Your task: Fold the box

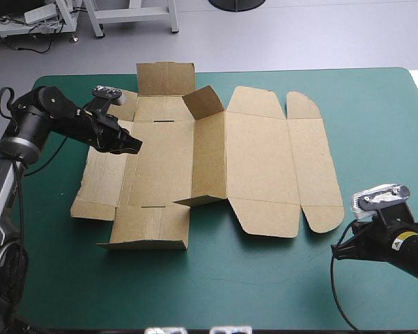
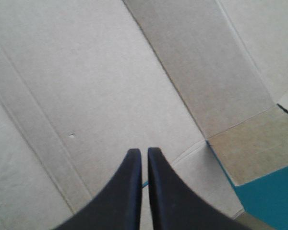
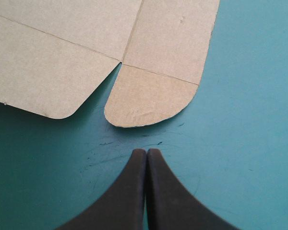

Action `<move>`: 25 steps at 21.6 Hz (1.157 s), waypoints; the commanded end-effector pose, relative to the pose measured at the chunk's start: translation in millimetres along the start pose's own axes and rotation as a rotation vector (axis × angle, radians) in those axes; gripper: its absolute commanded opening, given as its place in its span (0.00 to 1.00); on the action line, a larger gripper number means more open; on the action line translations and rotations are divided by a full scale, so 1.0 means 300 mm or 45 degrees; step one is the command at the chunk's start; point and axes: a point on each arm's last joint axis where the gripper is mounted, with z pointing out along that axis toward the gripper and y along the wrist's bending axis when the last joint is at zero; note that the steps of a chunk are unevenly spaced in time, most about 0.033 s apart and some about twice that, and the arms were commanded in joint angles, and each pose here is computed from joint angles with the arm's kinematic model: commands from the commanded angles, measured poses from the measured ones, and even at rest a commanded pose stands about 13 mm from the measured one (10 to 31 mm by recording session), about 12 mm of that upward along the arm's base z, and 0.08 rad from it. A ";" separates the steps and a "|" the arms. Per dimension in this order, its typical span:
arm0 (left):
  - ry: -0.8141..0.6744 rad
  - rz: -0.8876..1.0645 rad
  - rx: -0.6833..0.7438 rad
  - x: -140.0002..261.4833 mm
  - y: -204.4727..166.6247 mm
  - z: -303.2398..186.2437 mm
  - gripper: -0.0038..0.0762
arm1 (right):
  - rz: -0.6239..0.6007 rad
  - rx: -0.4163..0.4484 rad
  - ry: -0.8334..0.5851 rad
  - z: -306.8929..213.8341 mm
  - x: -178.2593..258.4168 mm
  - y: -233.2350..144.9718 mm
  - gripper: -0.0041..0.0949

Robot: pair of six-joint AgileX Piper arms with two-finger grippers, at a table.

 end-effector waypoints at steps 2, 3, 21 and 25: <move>-0.068 -0.030 -0.122 -0.017 -0.020 -0.091 0.24 | -0.025 0.004 -0.089 -0.020 -0.031 0.000 0.02; -0.058 -0.062 -0.140 -0.012 -0.008 -0.095 0.32 | -0.032 0.004 -0.089 -0.020 -0.031 0.000 0.02; -0.103 -0.629 0.052 0.138 0.508 -0.049 0.66 | -0.048 -0.007 -0.092 -0.020 -0.032 0.002 0.02; -0.035 -0.667 0.094 0.166 0.537 0.016 0.66 | -0.045 -0.011 -0.092 -0.020 -0.032 0.003 0.02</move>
